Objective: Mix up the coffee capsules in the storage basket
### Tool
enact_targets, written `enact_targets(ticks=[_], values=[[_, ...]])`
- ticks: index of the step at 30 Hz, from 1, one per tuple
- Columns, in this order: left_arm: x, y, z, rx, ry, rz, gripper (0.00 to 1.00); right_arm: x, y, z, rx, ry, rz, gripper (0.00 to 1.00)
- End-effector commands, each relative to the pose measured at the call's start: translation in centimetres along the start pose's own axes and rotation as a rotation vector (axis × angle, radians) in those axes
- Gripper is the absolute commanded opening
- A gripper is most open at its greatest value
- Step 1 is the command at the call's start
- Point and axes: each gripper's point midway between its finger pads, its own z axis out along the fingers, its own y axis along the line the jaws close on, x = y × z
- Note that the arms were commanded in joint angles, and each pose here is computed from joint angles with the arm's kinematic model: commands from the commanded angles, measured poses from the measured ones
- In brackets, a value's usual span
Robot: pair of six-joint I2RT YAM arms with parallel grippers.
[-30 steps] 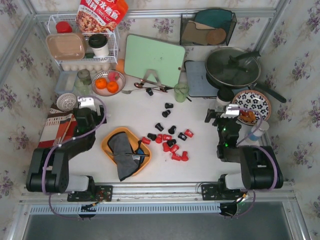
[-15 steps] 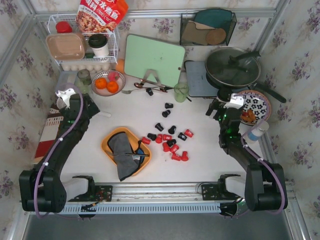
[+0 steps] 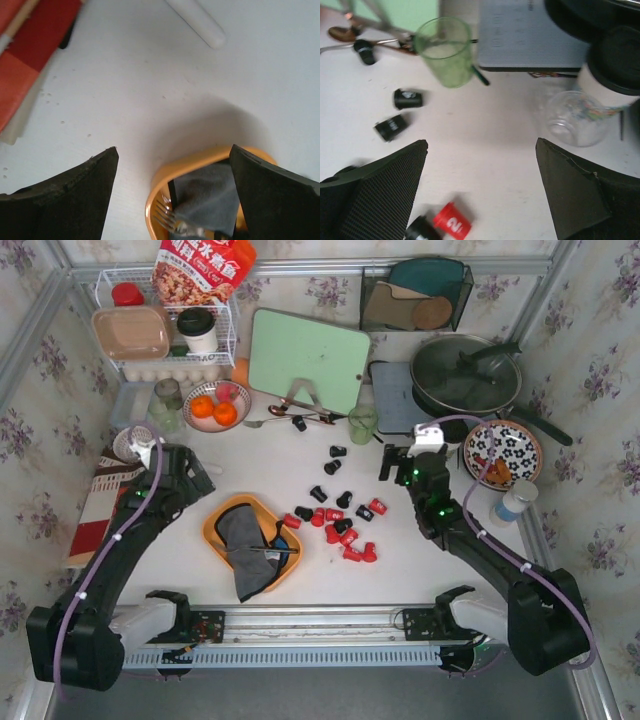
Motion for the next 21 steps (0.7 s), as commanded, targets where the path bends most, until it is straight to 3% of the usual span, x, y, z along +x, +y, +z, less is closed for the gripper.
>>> enact_targets(ticks=[1, 9, 21], values=[[2.7, -1.4, -1.3, 0.093, 0.079, 0.179, 0.93, 0.3, 2.5, -0.6, -0.048, 0.026, -0.083, 0.97], [6.1, -2.7, -1.9, 0.199, 0.16, 0.285, 0.72, 1.7, 7.0, -1.7, -0.217, 0.071, -0.18, 0.96], [8.1, -1.8, -0.2, 0.14, 0.26, 0.324, 0.67, 2.9, 7.2, -2.5, -0.26, 0.039, -0.155, 0.97]])
